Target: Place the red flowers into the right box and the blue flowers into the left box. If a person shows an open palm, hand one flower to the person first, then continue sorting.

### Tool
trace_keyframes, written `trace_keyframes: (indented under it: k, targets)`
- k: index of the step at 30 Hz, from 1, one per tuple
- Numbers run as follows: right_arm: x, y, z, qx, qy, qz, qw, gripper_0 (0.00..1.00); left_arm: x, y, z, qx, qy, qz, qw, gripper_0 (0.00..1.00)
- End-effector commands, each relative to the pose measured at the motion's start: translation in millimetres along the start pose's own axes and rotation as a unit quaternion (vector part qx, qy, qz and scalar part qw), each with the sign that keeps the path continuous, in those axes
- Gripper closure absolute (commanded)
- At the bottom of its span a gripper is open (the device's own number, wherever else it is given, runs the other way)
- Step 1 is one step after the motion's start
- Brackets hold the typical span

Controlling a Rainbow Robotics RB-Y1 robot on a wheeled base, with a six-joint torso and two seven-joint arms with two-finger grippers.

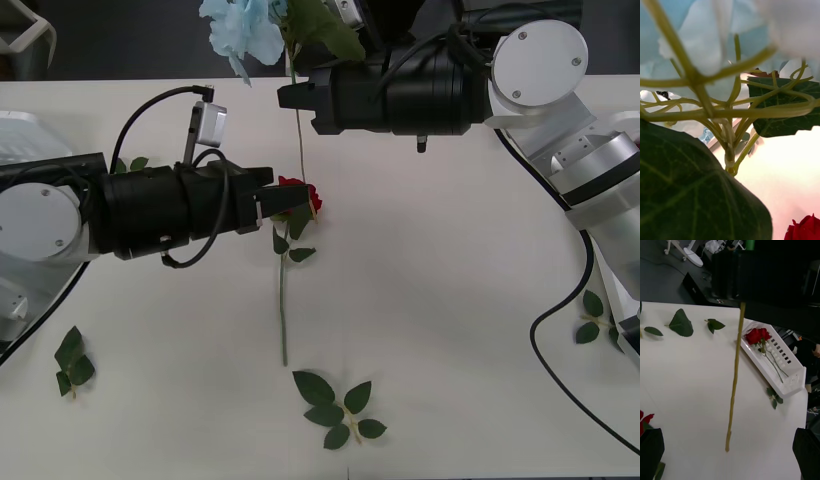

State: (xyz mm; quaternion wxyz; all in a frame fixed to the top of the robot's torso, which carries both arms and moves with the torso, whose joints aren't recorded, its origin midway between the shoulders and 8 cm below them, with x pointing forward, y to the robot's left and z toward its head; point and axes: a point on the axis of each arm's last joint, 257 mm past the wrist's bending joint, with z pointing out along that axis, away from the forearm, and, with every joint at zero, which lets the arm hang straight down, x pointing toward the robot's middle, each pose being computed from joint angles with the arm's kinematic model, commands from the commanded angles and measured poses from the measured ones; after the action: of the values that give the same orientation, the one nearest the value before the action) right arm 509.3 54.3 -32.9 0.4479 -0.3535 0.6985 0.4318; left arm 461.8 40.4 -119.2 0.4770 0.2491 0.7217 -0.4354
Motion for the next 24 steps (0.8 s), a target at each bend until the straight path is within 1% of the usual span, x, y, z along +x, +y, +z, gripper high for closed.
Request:
trace_keyframes:
  k: [1, 4, 5, 6, 7, 8, 9, 24]
  targets:
    - [-12.8, 21.6, 9.1, -0.022, -0.01, -0.03, 0.999, 1.0, -16.8, -36.3, 32.3, 0.027, -0.027, -0.012, 0.999, 0.0]
    - [-12.9, 21.3, 8.6, -0.021, -0.01, -0.03, 0.999, 1.0, -14.6, -42.1, 42.7, 0.026, -0.035, -0.007, 0.999, 0.0]
    - [-13.3, 21.1, 8.6, -0.021, -0.011, -0.03, 0.999, 1.0, -12.4, -42.6, 45.2, 0.024, -0.034, -0.003, 0.999, 0.07]
    - [-12.9, 21.3, 8.6, -0.021, -0.01, -0.03, 0.999, 1.0, -10.9, -42.0, 46.9, 0.021, -0.034, 0.002, 0.999, 0.39]
    - [-13.0, 21.6, 8.6, -0.022, -0.01, -0.03, 0.999, 1.0, -10.8, -41.6, 47.4, 0.02, -0.035, 0.003, 0.999, 0.56]
    - [-13.3, 22.7, 9.1, -0.023, -0.011, -0.03, 0.999, 1.0, -10.8, -40.3, 47.7, 0.017, -0.036, 0.007, 0.999, 0.83]
    - [-13.4, 22.4, 8.6, -0.023, -0.011, -0.03, 0.999, 1.0, -10.0, -40.2, 48.1, 0.016, -0.035, 0.007, 0.999, 0.99]
    - [-14.5, 23.6, 9.0, -0.025, -0.013, -0.028, 0.999, 1.0, -9.6, -38.9, 47.7, 0.016, -0.033, -0.002, 0.999, 1.0]
